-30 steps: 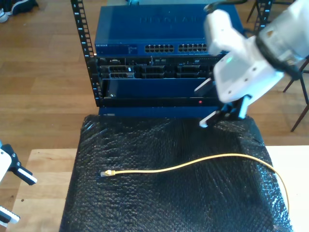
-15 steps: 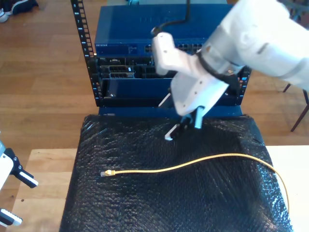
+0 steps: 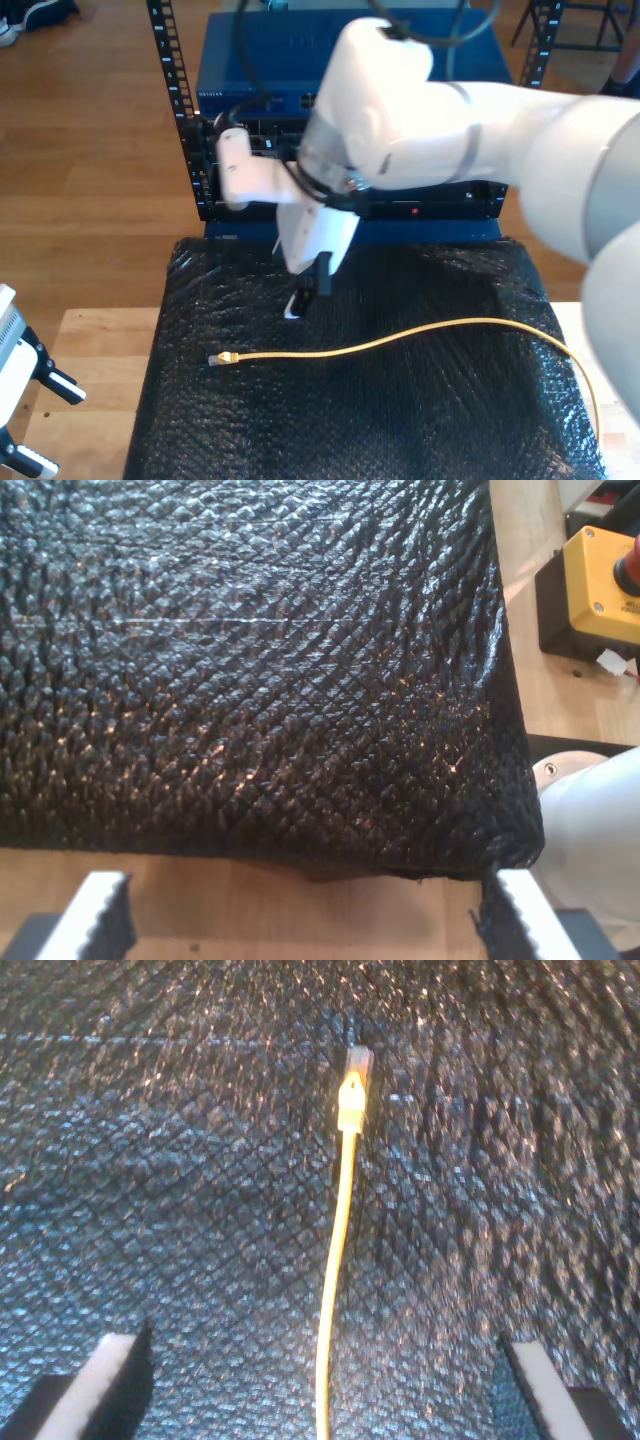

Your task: Grab the cable and plug it in

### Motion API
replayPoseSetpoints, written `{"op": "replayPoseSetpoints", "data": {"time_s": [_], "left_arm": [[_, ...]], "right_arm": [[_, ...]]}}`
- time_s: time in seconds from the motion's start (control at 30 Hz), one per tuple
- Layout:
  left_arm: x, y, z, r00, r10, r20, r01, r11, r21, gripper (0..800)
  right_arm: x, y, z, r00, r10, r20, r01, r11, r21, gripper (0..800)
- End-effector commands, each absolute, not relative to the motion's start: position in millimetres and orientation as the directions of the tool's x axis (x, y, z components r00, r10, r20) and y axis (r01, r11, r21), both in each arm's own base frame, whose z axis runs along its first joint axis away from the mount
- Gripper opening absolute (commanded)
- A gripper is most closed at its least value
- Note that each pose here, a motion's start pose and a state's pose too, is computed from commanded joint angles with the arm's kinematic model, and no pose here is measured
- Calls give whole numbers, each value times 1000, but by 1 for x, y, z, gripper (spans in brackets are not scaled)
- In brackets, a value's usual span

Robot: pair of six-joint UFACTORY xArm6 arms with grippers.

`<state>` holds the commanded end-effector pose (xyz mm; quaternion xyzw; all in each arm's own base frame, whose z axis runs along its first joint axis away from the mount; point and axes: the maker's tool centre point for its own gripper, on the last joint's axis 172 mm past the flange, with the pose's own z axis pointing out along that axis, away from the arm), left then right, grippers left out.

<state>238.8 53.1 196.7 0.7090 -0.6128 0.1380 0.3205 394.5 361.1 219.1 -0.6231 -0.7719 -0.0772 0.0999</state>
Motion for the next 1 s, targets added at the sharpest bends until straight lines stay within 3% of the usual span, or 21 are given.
{"op": "replayPoseSetpoints", "data": {"time_s": [0.7, 1.0], "left_arm": [[240, 48, 194, 226, -776, 589, -954, -53, 296, 800], [239, 47, 192, 228, -774, 590, -952, -51, 301, 800]], "right_arm": [[399, 393, 137, -150, 988, 42, 989, 150, 16, 774], [399, 407, 122, -114, 993, 36, 993, 113, 26, 768]]}}
